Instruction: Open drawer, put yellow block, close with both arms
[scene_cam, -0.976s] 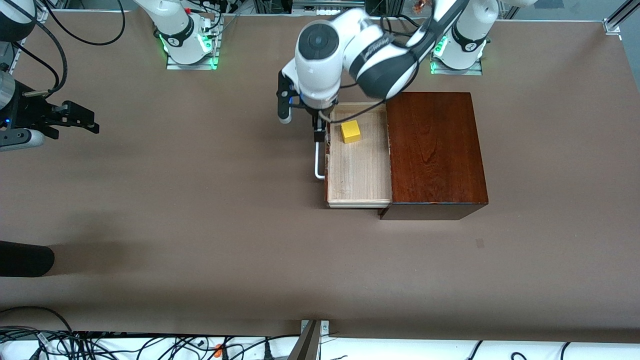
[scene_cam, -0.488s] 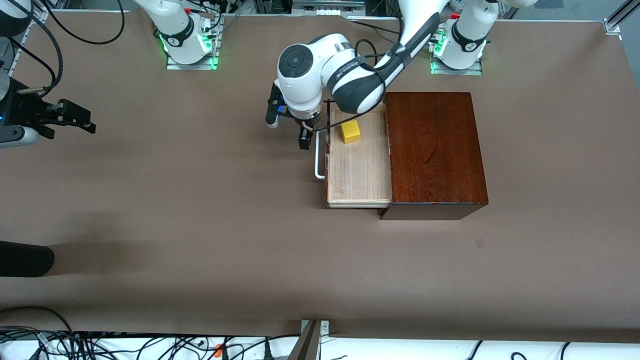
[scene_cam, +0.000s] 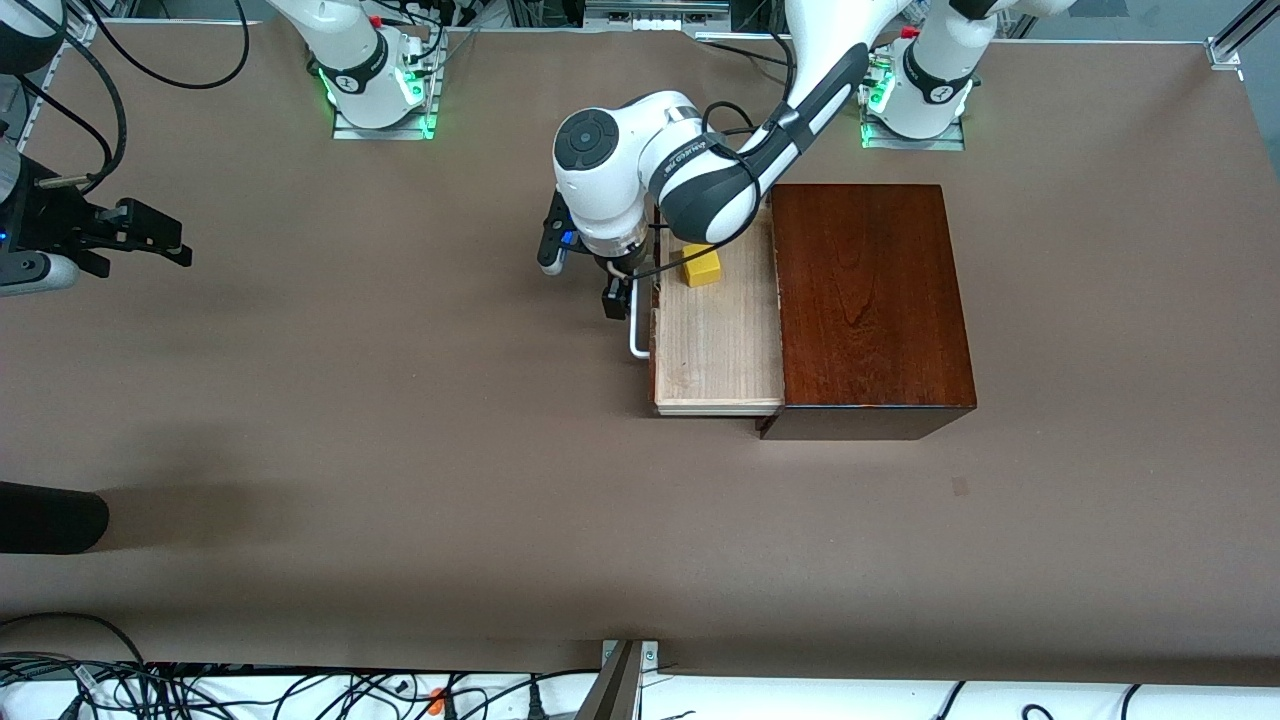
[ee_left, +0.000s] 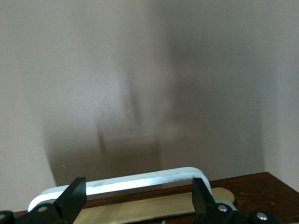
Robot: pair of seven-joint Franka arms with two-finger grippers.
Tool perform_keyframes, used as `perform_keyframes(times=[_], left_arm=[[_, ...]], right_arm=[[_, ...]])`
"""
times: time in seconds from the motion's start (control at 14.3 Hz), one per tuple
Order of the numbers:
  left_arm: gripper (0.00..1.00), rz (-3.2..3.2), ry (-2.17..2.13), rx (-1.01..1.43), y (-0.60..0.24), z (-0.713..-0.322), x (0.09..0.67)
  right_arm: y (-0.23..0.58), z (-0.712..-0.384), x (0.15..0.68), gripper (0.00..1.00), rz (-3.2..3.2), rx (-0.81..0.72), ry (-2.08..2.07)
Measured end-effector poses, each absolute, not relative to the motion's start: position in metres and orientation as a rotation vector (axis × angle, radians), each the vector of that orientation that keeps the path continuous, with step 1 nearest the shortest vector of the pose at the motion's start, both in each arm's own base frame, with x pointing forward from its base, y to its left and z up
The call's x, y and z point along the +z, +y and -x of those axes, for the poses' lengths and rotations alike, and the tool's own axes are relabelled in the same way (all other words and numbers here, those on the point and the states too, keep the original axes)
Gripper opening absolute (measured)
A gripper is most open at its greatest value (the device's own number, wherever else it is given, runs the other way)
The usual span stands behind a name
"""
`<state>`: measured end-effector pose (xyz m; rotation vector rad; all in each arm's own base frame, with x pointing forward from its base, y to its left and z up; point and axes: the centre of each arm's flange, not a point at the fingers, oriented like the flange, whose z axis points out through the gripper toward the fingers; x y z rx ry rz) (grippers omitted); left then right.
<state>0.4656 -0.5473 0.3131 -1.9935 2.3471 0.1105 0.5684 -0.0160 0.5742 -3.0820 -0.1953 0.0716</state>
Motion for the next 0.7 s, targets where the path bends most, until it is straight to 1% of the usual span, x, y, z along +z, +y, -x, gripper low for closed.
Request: perform_keyframes(times=[0.35, 0.7], left_arm=[[1.0, 1.98, 2.322, 0.126, -0.5394, -0.4733, 0.3122], [1.0, 2.009, 2.283, 0.176, -0.5363, -0.4722, 0.3132]], right_arm=[[-0.015, -0.5684, 0.574, 1.0, 3.082, 0.073, -0.198], [-0.0139, -0.5684, 0.574, 1.0, 3.081, 0.073, -0.201]])
